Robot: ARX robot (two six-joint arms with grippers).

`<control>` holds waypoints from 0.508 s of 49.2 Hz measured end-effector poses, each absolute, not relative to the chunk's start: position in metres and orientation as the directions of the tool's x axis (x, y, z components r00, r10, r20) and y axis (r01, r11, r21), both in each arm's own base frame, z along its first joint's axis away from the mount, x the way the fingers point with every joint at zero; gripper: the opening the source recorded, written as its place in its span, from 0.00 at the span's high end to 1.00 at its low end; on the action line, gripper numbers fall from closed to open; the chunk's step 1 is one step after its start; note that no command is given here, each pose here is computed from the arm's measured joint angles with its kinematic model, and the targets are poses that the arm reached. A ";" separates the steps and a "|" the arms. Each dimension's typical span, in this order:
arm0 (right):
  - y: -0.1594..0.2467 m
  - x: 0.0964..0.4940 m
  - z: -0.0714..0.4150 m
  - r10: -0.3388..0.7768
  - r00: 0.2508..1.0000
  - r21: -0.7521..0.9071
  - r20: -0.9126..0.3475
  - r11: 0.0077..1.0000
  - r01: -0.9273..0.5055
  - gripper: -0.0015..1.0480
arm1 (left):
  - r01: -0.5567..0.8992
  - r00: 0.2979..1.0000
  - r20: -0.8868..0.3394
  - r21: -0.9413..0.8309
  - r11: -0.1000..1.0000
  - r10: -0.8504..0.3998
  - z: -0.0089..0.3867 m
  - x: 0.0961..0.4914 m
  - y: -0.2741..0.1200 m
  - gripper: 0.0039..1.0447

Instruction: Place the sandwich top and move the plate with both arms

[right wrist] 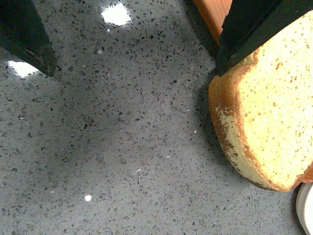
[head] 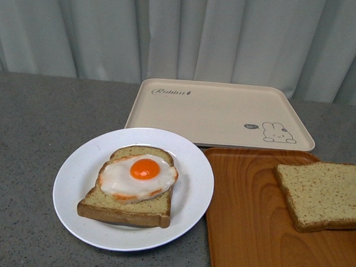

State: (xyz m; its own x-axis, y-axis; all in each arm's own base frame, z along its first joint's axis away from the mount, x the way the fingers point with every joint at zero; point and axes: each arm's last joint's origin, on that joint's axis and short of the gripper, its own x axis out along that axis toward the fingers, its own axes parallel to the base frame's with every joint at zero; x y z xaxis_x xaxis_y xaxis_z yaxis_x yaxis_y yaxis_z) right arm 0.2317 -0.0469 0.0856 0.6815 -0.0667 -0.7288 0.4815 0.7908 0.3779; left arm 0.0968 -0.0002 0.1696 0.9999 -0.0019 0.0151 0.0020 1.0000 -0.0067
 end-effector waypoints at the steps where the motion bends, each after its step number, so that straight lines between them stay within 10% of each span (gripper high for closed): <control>1: -0.046 0.232 0.085 -0.064 0.681 0.378 -0.730 0.791 0.480 0.09 | 0.002 1.000 0.015 -0.007 1.000 -0.002 0.170 0.097 0.000 0.06; 25: -0.033 0.255 0.086 -0.020 0.700 0.412 -0.714 0.796 0.443 0.09 | 0.002 1.000 0.015 -0.007 1.000 -0.002 0.170 0.097 0.000 0.06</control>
